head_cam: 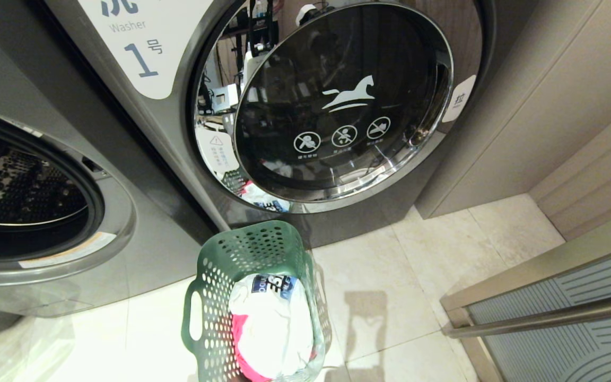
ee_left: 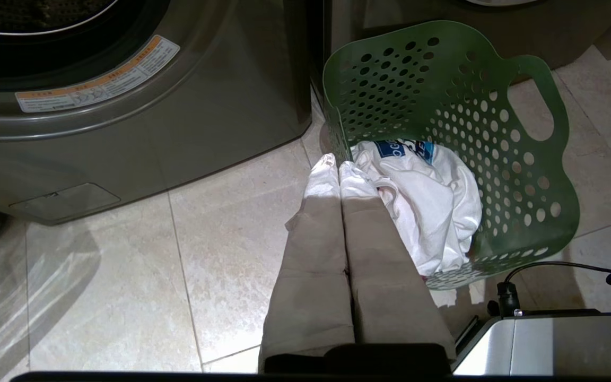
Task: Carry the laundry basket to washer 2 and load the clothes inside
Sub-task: Open the lid of the washing machine
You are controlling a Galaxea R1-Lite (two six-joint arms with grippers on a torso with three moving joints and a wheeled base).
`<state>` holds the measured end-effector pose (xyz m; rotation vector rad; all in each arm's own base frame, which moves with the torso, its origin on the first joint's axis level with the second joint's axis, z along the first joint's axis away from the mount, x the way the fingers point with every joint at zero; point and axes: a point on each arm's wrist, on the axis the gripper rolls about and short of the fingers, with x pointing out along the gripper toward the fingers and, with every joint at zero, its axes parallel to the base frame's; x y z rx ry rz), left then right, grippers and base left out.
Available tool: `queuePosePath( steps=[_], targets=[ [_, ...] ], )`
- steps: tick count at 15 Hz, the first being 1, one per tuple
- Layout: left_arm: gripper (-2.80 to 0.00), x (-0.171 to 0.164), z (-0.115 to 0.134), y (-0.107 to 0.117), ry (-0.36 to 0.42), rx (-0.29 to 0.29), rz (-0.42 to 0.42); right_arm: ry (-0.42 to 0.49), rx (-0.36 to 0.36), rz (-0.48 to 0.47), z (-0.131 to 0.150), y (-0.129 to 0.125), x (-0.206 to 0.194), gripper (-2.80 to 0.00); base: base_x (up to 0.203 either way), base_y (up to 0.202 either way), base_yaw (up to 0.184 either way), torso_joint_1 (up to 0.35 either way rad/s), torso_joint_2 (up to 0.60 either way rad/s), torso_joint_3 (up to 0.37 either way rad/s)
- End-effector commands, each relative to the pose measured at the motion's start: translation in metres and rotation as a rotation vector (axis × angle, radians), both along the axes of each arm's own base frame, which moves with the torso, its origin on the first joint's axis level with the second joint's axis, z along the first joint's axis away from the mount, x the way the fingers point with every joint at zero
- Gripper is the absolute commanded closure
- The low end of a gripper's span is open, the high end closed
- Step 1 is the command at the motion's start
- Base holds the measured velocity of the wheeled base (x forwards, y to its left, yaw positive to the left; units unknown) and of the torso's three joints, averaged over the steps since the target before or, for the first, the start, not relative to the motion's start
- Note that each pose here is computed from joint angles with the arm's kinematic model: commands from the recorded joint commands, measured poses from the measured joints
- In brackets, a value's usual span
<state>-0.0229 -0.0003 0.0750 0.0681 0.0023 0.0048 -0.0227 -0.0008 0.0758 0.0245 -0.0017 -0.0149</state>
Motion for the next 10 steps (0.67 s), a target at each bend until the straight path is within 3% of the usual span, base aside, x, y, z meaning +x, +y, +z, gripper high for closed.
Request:
queuePosePath(
  steps=[1,6,10],
  targets=[
    [0.00,0.0001,0.0003,0.0001,-0.001,-0.008,0.004,-0.001,0.000,0.001,0.0001,0.0000,0.0000,0.00,0.000,0.000,0.000,0.000,0.00,0.000],
    [0.00,0.0001,0.0006,0.0001,-0.004,-0.036,0.004,-0.001,0.000,0.001,0.0001,0.0000,0.0000,0.00,0.000,0.018,0.001,0.000,0.00,0.001],
    [0.00,0.0001,0.0004,0.0001,-0.003,-0.048,0.006,0.000,0.000,0.000,0.0000,0.0000,0.0000,0.00,0.000,0.190,-0.001,0.004,0.00,0.004]
  ],
)
